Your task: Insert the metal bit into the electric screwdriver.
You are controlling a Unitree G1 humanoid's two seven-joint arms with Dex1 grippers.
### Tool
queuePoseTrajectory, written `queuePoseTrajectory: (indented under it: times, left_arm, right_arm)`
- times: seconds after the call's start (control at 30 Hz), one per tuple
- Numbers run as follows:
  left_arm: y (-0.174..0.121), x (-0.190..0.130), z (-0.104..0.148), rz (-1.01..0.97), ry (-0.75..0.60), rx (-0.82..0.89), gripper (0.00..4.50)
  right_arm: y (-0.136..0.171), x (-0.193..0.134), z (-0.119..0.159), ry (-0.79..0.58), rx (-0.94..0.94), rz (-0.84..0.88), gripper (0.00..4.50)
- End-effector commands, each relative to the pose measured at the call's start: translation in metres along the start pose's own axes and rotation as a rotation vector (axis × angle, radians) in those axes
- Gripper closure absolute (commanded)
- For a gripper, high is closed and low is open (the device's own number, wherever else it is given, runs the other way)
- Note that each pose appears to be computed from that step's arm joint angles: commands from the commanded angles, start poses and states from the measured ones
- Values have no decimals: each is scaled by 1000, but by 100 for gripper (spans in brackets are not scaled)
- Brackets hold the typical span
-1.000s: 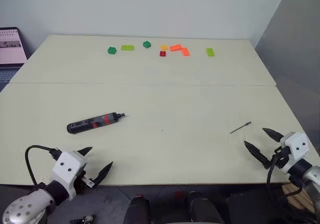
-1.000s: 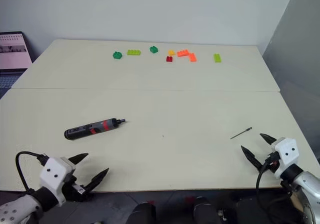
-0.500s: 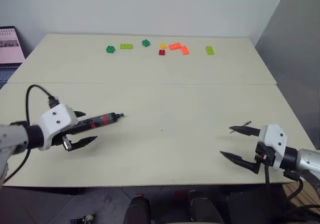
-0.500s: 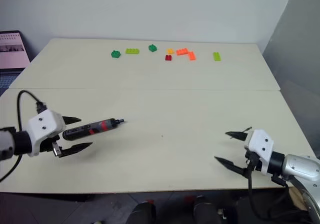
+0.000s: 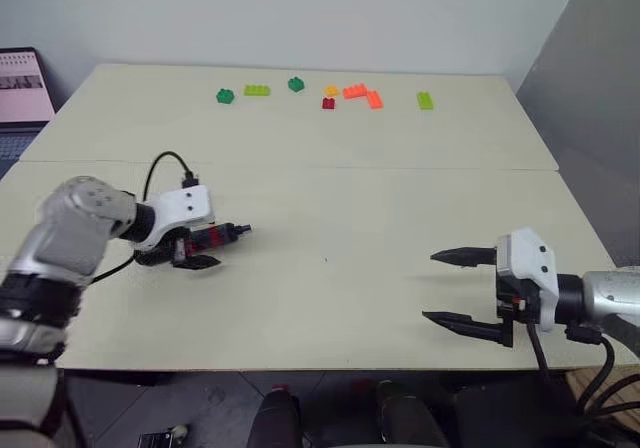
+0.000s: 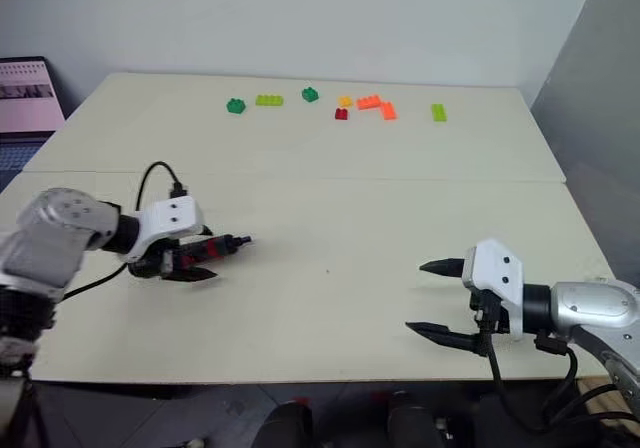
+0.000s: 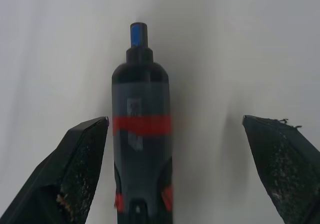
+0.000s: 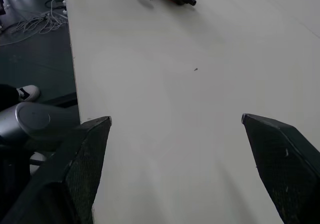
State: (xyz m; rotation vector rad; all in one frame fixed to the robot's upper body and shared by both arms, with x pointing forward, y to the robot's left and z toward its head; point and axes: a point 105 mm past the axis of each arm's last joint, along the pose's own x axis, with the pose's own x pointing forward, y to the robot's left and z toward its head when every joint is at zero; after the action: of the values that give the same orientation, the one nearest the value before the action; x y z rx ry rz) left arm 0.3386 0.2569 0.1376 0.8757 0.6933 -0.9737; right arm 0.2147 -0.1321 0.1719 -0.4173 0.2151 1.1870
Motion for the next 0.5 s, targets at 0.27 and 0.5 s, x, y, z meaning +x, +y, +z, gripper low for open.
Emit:
queuePoseTrajectory:
  times: [0.27, 0.5]
  left_arm:
    - [27, -9, -2, 30, 96, 65, 1]
    - [28, -1, 8, -5, 53, 21, 1]
  right_arm:
    - [8, 15, 5, 5, 7, 21, 12]
    - [11, 21, 11, -27, 26, 42, 12]
